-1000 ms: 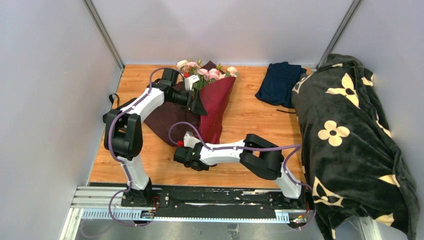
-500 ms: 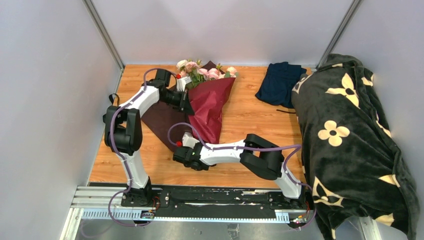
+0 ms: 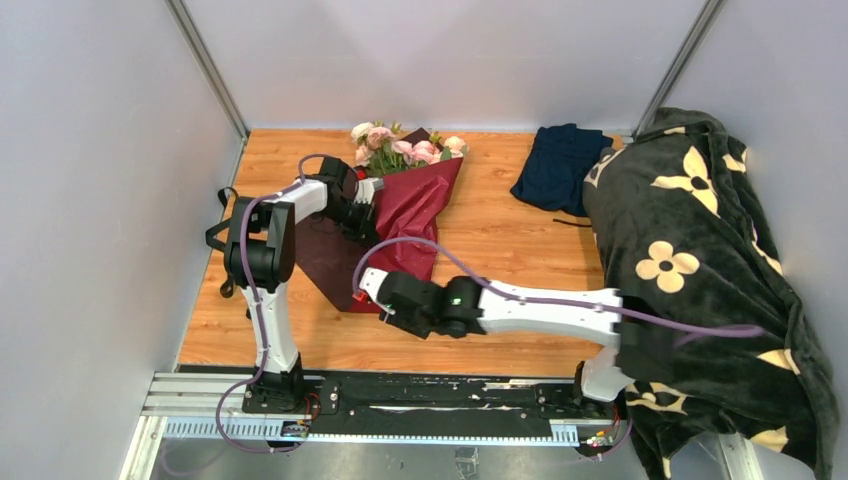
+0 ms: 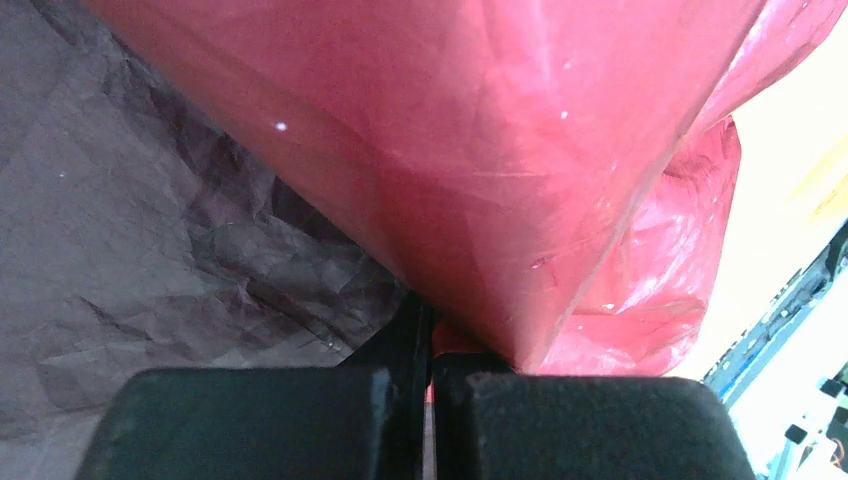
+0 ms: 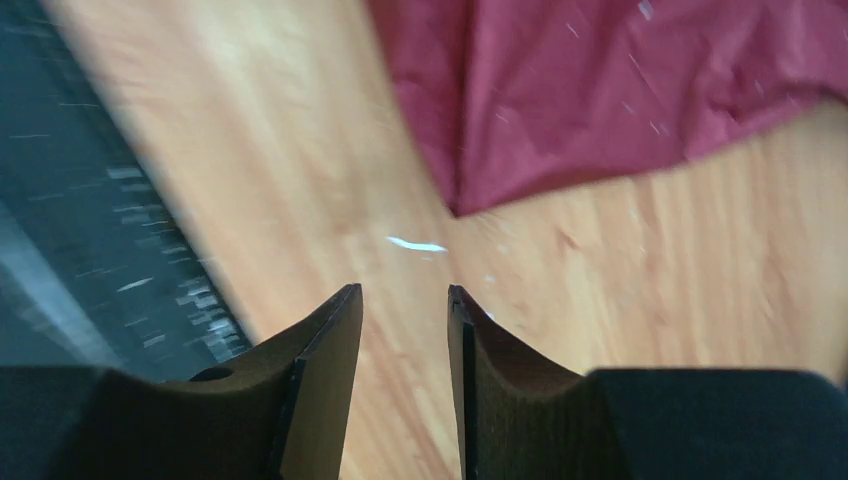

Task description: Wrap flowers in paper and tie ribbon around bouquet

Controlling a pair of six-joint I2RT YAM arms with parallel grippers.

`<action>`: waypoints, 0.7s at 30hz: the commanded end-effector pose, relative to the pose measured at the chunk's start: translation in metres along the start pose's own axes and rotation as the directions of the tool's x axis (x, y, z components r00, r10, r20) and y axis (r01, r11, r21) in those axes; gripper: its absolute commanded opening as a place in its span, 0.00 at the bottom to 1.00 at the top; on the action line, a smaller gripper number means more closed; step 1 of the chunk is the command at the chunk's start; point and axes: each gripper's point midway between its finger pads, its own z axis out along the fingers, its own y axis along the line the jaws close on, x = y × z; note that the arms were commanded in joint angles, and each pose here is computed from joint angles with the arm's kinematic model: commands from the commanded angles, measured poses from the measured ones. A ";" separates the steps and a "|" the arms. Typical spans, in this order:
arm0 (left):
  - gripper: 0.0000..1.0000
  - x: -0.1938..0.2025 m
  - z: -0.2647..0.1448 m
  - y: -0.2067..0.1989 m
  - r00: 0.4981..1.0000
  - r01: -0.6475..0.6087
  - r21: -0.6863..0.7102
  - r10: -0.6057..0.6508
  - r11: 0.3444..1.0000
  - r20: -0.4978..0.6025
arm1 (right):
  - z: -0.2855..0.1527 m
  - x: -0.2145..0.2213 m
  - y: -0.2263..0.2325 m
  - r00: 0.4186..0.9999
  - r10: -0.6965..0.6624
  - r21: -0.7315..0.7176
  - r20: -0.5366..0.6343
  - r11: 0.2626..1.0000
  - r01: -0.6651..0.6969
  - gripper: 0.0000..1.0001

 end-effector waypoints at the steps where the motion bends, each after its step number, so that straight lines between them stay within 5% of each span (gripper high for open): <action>1: 0.00 0.006 0.004 0.018 0.999 -0.038 -0.062 0.038 0.997 -0.007 | -0.042 -0.031 0.046 0.971 0.022 -0.400 0.239 0.913 0.078 0.42; 5: 0.00 0.010 0.003 0.018 0.999 -0.047 -0.067 0.046 0.997 -0.013 | -0.024 -0.066 0.007 0.900 0.296 -0.480 0.319 0.870 -0.115 0.36; 8: 0.00 0.009 0.002 0.020 0.999 -0.047 -0.079 0.046 0.996 -0.014 | 0.015 -0.084 -0.031 0.802 0.532 -0.515 0.273 0.785 -0.345 0.15; 11: 0.00 0.010 0.000 0.020 0.999 -0.050 -0.086 0.048 0.995 -0.018 | 0.059 -0.080 -0.038 0.771 0.606 -0.516 0.194 0.732 -0.445 0.00; 18: 0.00 0.001 -0.015 0.018 0.997 -0.075 -0.119 0.075 0.990 -0.010 | 0.118 -0.004 -0.012 0.685 0.728 -0.468 -0.034 0.594 -0.654 0.00; 21: 0.20 -0.017 -0.038 0.010 0.993 -0.111 -0.160 0.117 0.981 0.031 | 0.125 0.017 0.001 0.653 0.752 -0.457 -0.092 0.551 -0.699 0.00</action>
